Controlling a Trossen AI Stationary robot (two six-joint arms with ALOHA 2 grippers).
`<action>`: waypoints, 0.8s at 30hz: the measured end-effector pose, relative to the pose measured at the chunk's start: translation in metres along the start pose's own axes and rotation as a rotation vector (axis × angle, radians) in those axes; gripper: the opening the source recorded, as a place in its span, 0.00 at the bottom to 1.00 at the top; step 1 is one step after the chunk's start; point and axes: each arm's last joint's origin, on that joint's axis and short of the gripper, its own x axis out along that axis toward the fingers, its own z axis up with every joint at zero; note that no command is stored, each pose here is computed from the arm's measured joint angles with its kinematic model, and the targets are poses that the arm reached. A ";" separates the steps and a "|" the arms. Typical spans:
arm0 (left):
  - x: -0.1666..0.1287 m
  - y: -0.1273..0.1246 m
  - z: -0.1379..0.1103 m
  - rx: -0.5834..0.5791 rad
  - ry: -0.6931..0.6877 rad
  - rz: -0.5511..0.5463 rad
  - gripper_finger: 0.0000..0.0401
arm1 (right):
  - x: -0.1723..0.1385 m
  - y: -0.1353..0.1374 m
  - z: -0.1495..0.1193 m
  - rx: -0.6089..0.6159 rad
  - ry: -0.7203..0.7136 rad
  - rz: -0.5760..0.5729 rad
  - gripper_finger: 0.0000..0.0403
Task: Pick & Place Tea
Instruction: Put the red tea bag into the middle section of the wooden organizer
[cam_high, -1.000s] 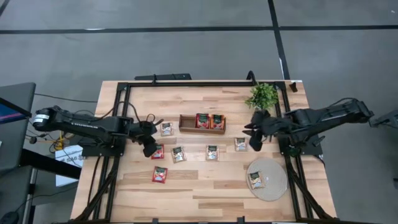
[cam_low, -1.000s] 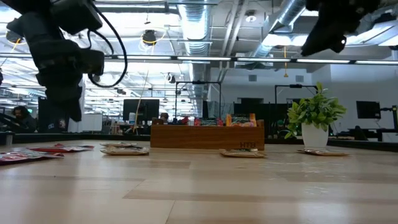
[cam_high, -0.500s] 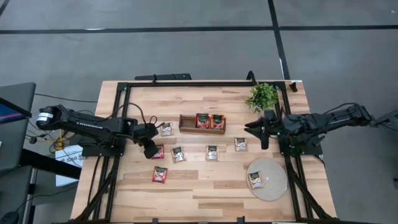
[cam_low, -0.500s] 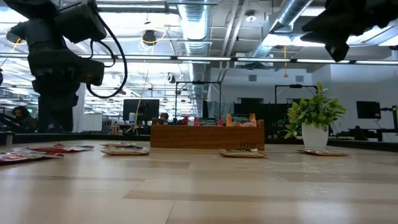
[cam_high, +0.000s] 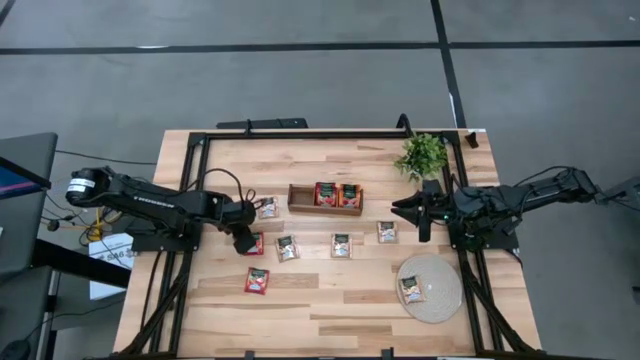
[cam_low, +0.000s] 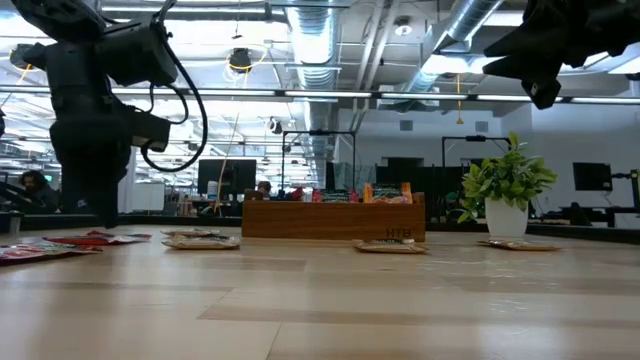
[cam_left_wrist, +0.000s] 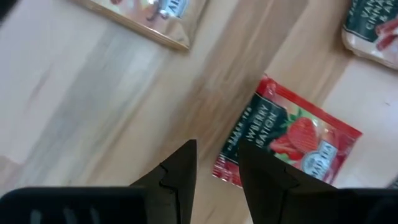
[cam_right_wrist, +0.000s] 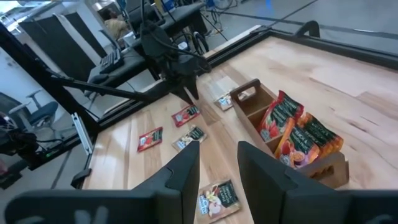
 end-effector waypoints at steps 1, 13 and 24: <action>0.000 0.000 0.000 0.000 -0.004 0.006 0.27 | 0.000 0.000 0.000 0.007 0.000 0.000 0.25; -0.006 -0.005 0.008 0.109 -0.014 -0.032 0.27 | 0.000 0.000 0.000 0.025 -0.002 -0.002 0.25; -0.005 -0.012 0.015 0.197 0.104 -0.009 0.27 | 0.000 0.000 0.001 0.028 -0.007 -0.002 0.25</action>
